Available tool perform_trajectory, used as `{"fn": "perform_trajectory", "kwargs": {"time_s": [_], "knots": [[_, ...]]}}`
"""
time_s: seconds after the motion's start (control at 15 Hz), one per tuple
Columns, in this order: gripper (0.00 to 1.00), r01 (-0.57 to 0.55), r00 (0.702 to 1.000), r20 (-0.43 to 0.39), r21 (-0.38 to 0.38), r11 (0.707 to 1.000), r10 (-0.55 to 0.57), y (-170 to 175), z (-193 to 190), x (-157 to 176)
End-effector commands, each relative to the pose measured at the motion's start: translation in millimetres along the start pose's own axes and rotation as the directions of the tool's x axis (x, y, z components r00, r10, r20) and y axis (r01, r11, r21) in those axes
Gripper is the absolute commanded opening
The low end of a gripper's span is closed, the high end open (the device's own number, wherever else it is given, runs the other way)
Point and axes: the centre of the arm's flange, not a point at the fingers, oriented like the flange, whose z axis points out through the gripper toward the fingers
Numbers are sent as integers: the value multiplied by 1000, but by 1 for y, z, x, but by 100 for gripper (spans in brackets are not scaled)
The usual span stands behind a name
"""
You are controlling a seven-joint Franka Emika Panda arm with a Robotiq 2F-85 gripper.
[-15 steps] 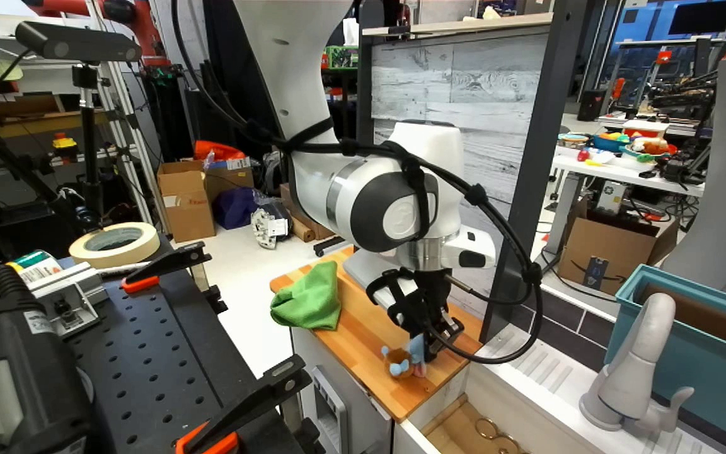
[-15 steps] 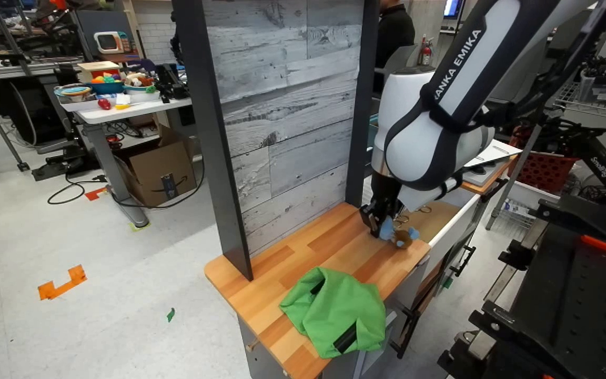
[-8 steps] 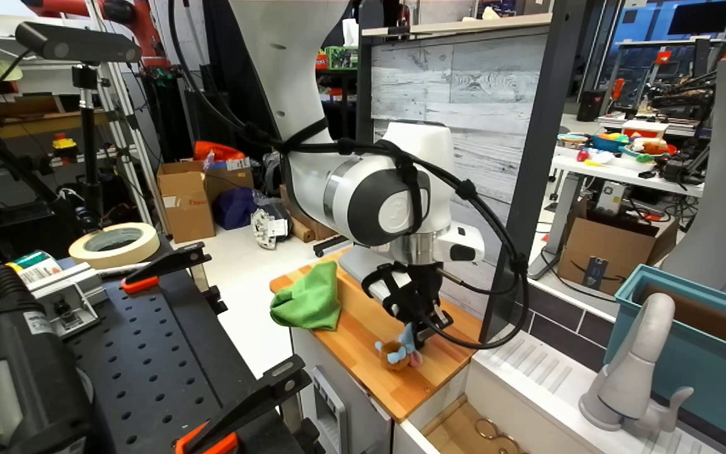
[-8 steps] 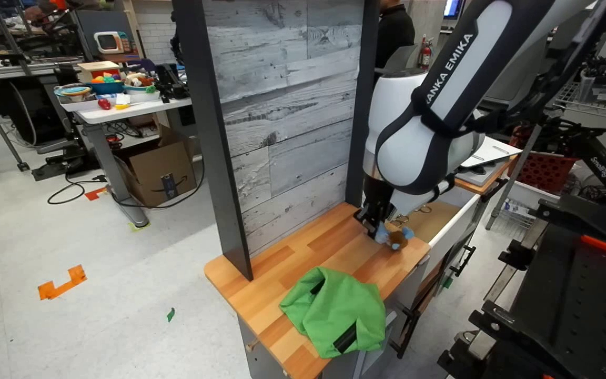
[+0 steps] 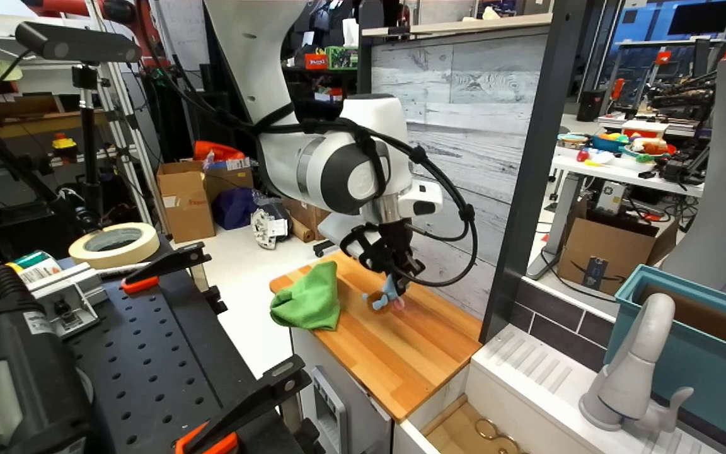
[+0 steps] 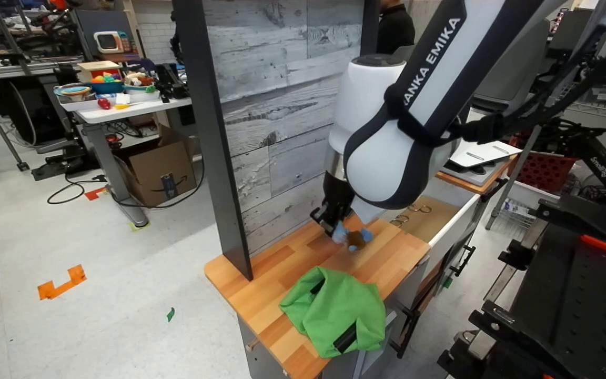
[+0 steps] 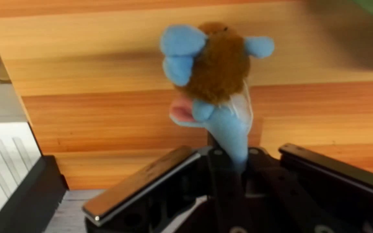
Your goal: Move the blue object to the left
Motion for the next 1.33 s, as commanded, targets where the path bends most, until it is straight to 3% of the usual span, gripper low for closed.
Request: {"fn": "perform_trajectory", "kwargs": {"time_s": [0.0, 0.33, 0.87, 0.93, 1.07, 1.27], "knots": [[2, -25, 997, -78, 41, 999, 28, -29, -23, 19], [2, -9, 997, -71, 102, 995, 17, -63, -15, 36], [2, 13, 999, -32, 148, 989, -8, -99, 17, 35], [32, 16, 1000, -13, 148, 989, -14, -101, 20, 32], [40, 19, 1000, -1, 149, 989, -19, -103, 22, 28], [61, 26, 1000, -16, 140, 990, -24, -100, 11, 19]]}}
